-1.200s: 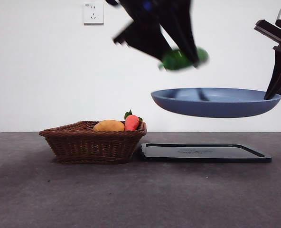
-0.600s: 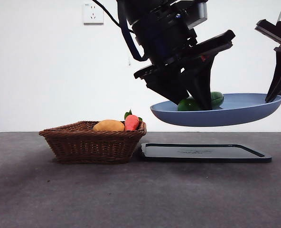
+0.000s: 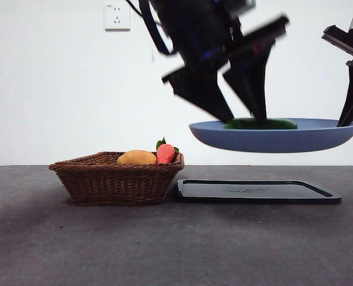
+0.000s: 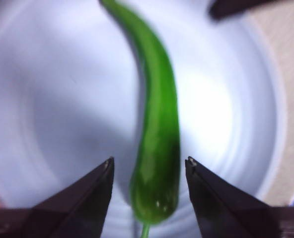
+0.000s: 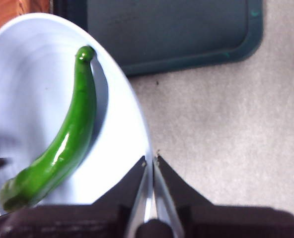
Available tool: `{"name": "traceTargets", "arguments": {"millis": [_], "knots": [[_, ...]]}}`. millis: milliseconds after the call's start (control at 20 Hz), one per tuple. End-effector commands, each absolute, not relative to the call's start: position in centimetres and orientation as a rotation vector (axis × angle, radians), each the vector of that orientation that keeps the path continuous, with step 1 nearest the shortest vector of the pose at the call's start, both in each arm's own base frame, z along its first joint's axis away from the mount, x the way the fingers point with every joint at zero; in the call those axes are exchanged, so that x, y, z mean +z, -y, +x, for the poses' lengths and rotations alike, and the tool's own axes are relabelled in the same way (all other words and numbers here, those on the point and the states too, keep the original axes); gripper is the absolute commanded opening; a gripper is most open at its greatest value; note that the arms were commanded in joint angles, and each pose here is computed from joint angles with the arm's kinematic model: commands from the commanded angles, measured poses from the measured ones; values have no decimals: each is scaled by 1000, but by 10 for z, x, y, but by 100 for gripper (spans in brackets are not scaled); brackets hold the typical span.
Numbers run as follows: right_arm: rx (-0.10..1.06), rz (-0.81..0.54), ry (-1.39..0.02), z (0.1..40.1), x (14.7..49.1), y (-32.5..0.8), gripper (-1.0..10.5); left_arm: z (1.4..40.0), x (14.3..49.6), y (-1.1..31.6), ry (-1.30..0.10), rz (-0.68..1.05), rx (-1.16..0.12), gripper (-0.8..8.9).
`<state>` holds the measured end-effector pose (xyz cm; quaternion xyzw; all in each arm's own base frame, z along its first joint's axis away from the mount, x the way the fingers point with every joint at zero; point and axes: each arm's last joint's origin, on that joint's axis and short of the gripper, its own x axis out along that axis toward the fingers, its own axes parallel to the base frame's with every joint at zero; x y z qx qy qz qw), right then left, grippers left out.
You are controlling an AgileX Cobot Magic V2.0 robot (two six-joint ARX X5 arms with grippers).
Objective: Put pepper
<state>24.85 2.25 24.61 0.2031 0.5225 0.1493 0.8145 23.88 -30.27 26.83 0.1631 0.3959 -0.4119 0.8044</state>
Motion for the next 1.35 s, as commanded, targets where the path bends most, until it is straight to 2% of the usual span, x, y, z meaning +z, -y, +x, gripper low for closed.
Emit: {"name": "traceTargets", "arguments": {"millis": [50, 400, 750, 1050, 1350], "knots": [[300, 431, -1108, 253, 250, -23, 3, 232, 286, 302, -802, 336, -901, 261], [227, 457, -1066, 263, 250, -21, 3, 206, 346, 266, -679, 287, -911, 261], [201, 477, -1086, 323, 242, -19, 3, 164, 407, 212, -520, 214, -929, 260], [197, 478, -1116, 380, 212, -20, 3, 138, 433, 179, -436, 173, -937, 260], [198, 479, -1116, 403, 183, -21, 3, 132, 436, 172, -442, 165, -936, 260]]}}
